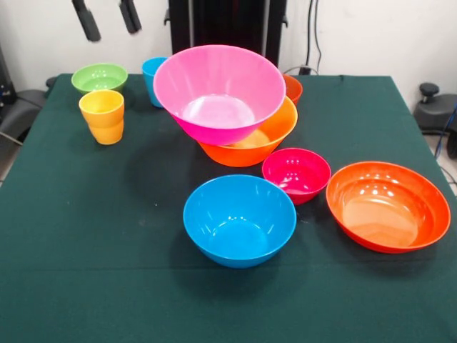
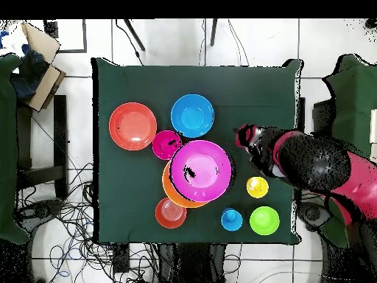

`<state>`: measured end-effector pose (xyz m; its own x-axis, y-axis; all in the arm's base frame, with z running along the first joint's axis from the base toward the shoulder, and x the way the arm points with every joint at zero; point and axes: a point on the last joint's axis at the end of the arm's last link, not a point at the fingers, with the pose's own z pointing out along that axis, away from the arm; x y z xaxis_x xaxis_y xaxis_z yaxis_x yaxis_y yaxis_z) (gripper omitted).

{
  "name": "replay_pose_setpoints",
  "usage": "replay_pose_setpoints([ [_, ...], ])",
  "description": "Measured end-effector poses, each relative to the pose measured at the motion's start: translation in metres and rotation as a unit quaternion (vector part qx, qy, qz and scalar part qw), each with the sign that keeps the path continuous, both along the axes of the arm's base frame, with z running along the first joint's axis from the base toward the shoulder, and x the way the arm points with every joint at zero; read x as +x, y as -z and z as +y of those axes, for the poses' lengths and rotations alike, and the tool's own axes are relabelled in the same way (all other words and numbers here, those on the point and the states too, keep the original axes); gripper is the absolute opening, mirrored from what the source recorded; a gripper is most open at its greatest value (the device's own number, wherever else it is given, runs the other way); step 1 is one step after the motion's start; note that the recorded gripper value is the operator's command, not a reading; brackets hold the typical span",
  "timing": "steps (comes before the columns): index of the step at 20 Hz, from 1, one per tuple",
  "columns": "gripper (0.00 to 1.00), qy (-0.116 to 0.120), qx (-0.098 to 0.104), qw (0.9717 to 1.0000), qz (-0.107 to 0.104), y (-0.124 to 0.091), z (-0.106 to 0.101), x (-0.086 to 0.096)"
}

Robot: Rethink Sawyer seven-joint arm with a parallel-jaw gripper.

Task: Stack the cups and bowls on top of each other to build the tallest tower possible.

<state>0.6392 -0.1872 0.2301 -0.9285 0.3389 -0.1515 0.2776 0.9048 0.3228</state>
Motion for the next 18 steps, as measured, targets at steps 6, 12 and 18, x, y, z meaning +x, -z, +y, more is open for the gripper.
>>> replay_pose_setpoints([
  [6, 1.00, -0.011, -0.008, 0.9998, -0.013, -0.014, 0.001, 0.000],
  [12, 1.00, -0.067, -0.017, 0.9975, -0.009, 0.032, 0.032, -0.001],
  [18, 1.00, -0.097, -0.016, 0.9951, -0.016, 0.067, 0.048, -0.006],
])
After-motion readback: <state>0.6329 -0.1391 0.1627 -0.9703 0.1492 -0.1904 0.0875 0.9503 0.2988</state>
